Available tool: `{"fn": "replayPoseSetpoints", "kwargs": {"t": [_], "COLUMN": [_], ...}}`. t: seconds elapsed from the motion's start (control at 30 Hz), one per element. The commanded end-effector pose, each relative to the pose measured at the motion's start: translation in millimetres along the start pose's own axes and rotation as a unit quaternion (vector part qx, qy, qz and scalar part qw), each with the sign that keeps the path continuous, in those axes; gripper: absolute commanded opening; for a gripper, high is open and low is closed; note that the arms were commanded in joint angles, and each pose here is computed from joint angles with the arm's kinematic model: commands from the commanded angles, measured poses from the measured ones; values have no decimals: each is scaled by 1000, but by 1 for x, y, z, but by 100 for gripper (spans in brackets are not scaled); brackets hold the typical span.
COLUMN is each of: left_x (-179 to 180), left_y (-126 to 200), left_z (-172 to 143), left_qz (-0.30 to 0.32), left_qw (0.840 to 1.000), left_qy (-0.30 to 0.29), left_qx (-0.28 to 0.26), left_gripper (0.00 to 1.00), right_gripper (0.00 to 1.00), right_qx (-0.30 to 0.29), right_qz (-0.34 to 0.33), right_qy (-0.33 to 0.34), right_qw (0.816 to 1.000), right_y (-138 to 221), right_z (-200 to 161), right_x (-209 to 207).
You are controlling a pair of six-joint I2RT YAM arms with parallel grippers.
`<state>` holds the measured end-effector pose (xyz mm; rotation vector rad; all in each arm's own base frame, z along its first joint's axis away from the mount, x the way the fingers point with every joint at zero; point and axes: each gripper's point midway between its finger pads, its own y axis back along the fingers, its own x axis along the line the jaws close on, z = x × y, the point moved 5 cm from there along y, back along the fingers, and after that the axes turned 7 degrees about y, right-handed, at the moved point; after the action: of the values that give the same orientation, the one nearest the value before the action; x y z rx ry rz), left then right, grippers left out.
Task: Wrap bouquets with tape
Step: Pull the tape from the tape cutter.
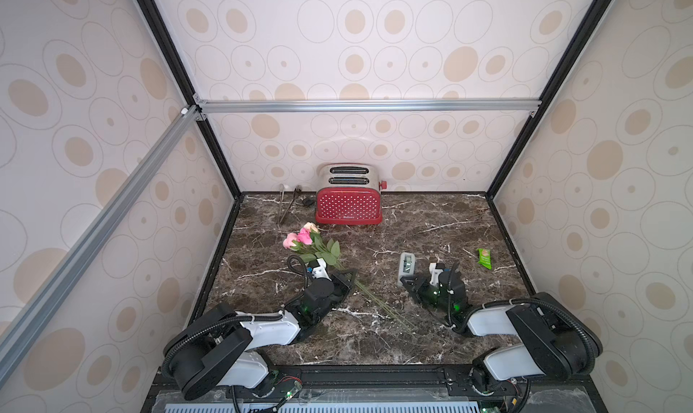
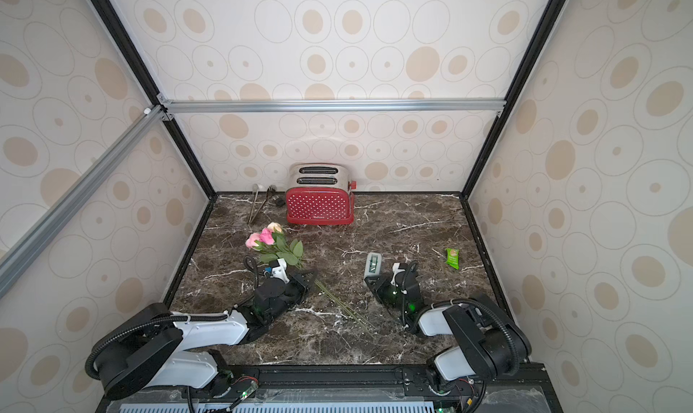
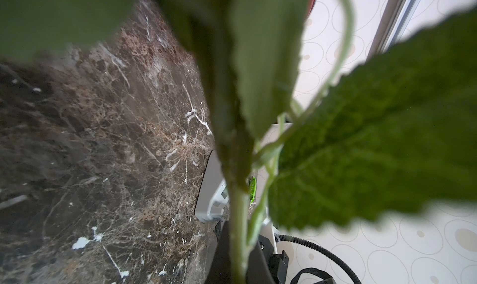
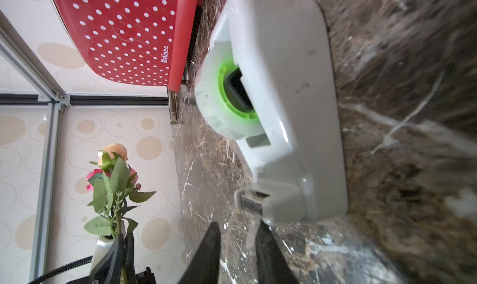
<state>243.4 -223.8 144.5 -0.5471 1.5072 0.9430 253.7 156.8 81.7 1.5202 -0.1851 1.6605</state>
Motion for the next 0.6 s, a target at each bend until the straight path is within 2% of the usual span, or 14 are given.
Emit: {"fn": "replayPoseSetpoints", "kwargs": {"t": [0.0,0.13,0.2,0.23,0.57], "left_x": [-14,-15,-15,-14,-9], "left_y": [-1,-1,-1,-1,-10], "left_z": [-2,-2,-2,-2,-7], "left_qz": [-24,-25,-24,-23,-11], "left_qw": [1000,1000,1000,1000,1000], "left_qy": [-4,-4,-4,-4,6], "left_qx": [0,0,0,0,-5], "left_gripper": [0,0,0,0,0], "right_gripper": [25,19,11,0,0], "right_qx": [-4,-4,-4,-4,4], "right_qz": [-6,-8,-9,-9,-1], "right_qy": [-7,-9,-10,-11,-1], "right_qw": [1000,1000,1000,1000,1000], "right_y": [2,3,3,3,7], "right_z": [1,1,0,0,4], "right_x": [-3,-5,-6,-6,10]}}
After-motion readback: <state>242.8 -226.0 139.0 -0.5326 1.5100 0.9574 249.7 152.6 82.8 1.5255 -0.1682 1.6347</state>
